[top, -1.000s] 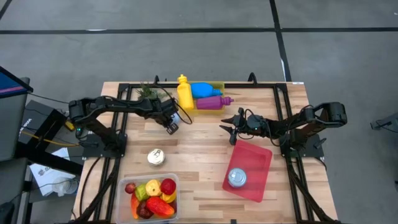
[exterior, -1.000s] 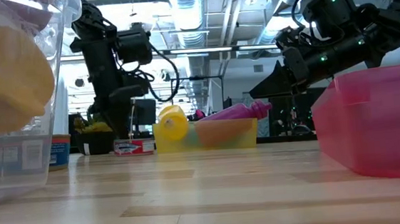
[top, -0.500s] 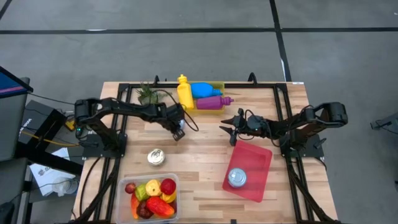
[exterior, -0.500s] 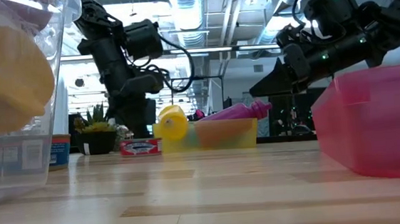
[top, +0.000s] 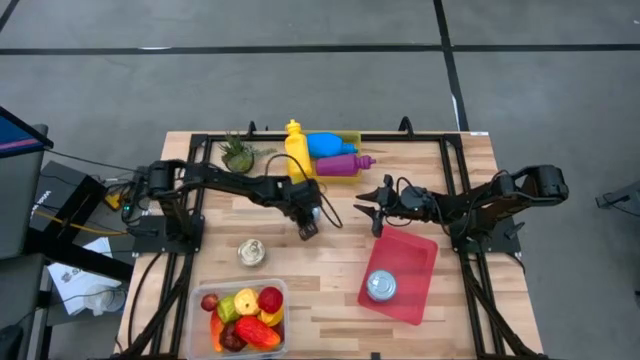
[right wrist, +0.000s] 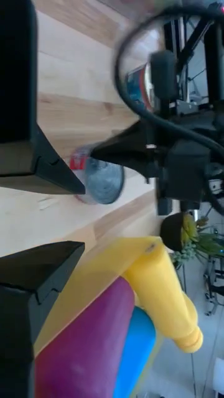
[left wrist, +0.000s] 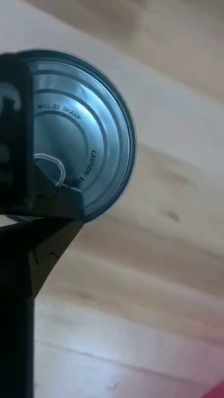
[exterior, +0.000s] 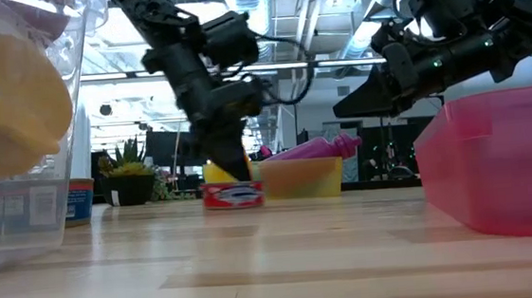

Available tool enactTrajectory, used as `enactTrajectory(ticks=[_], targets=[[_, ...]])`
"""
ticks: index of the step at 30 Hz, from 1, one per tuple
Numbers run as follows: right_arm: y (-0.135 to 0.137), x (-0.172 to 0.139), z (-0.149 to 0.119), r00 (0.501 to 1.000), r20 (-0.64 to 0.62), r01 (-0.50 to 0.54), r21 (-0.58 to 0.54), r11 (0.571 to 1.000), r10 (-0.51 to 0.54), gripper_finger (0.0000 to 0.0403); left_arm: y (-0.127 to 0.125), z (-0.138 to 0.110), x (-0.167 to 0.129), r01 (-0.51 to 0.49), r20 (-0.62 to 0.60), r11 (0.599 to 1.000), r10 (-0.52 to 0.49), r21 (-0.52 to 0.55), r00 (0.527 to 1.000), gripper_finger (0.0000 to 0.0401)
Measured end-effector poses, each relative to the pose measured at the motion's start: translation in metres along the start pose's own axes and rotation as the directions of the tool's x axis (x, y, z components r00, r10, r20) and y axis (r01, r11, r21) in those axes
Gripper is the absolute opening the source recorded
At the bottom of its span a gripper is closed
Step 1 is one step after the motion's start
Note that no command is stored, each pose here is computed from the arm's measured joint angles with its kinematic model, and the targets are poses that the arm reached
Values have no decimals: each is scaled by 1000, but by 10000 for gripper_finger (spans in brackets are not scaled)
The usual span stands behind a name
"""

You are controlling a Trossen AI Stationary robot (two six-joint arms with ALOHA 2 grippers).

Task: Pick & Place Food Item
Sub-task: Put the red tuna can into the red bin

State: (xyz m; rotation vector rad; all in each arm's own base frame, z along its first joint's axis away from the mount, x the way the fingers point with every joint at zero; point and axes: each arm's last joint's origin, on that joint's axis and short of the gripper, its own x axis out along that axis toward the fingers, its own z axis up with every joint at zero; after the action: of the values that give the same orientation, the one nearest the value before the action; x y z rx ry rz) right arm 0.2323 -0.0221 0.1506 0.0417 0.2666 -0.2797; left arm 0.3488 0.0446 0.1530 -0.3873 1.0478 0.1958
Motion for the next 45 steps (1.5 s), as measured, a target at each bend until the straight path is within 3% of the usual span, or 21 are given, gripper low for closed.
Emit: enactTrajectory(ticks=[5,10,16,18,23,28,30,33,36,40,45], targets=[[5,1,2,1000,-4,-17,-1,1000,17,123,-20,23,5,31,60,996,-36,79,998,0],[11,0,6,998,39,-50,138,989,45,123,-36,37,-1,63,169,986,-90,155,982,0],[11,-1,12,994,93,-64,160,985,50,123,-62,40,-54,16,338,955,-121,296,933,0],[13,-1,12,994,99,-72,182,981,55,123,-70,33,-74,-28,411,943,-118,333,904,0],[14,-1,14,990,113,-107,265,958,80,123,-81,1,-127,-121,642,923,-157,366,750,0],[10,0,14,988,115,-136,373,918,100,123,-61,-46,-155,-108,740,932,-200,345,642,0],[8,0,14,990,114,-123,381,917,85,123,-51,-65,-159,-101,758,937,-205,335,619,0],[11,0,15,986,110,-155,300,941,127,123,-37,-88,-165,-90,780,939,-219,331,586,0],[22,1,23,972,130,-213,110,971,198,124,-26,-109,-170,-86,796,939,-232,334,559,0],[37,10,47,965,118,-228,-54,972,233,147,-12,-133,-167,-81,803,937,-243,339,544,7],[47,39,79,968,-155,-214,-79,974,200,235,-1,-152,-159,-80,808,939,-244,336,536,26]])
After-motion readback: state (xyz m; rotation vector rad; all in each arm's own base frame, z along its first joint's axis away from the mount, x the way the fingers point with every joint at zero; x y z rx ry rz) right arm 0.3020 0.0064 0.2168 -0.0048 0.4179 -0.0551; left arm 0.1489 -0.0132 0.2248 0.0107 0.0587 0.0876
